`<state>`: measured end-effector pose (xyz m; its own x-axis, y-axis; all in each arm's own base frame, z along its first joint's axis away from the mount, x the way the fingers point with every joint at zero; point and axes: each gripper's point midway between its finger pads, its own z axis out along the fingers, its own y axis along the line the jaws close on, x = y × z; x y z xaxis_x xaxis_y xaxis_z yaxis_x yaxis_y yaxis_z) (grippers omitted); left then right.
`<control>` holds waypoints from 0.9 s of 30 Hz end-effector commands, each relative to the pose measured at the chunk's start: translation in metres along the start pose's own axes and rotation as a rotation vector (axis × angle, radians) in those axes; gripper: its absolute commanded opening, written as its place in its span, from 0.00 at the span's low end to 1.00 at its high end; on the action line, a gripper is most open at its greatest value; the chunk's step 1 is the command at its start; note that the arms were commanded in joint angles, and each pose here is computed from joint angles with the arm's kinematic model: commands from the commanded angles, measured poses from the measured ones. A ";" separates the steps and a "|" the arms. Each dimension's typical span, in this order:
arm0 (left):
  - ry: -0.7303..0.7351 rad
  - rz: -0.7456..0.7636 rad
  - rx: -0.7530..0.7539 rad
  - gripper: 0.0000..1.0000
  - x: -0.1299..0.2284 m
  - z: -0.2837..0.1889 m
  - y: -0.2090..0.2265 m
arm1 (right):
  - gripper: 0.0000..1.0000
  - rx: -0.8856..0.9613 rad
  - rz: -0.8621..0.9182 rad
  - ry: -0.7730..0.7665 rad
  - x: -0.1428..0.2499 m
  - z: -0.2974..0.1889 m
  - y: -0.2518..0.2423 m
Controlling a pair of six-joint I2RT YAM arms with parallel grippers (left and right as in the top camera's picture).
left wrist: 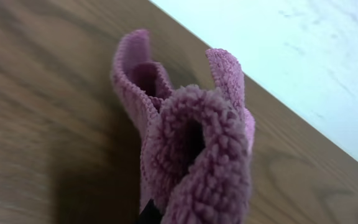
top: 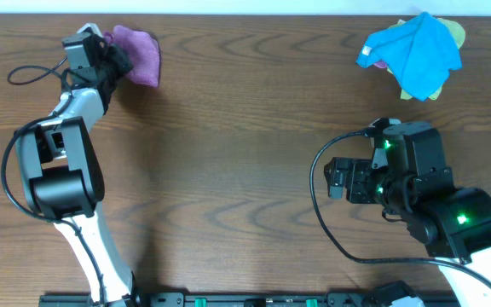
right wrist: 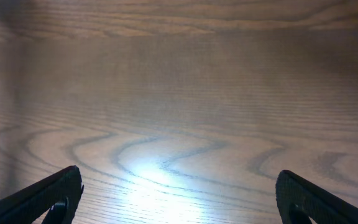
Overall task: Fold the cloth
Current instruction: 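Open the left gripper and release the towel at the upper left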
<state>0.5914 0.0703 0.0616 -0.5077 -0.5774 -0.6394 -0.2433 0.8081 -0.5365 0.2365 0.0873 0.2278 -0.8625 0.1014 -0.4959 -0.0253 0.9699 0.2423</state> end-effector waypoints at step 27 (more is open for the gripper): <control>0.103 0.004 -0.132 0.95 -0.039 -0.121 0.001 | 0.99 0.030 -0.188 -0.121 -0.024 -0.018 -0.020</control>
<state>0.5140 0.1125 0.1188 -0.5911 -0.6111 -0.5264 -0.3968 0.7886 -0.4698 0.2460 0.0722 0.2428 -0.8031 -0.0035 -0.5959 -0.1251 0.9787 0.1629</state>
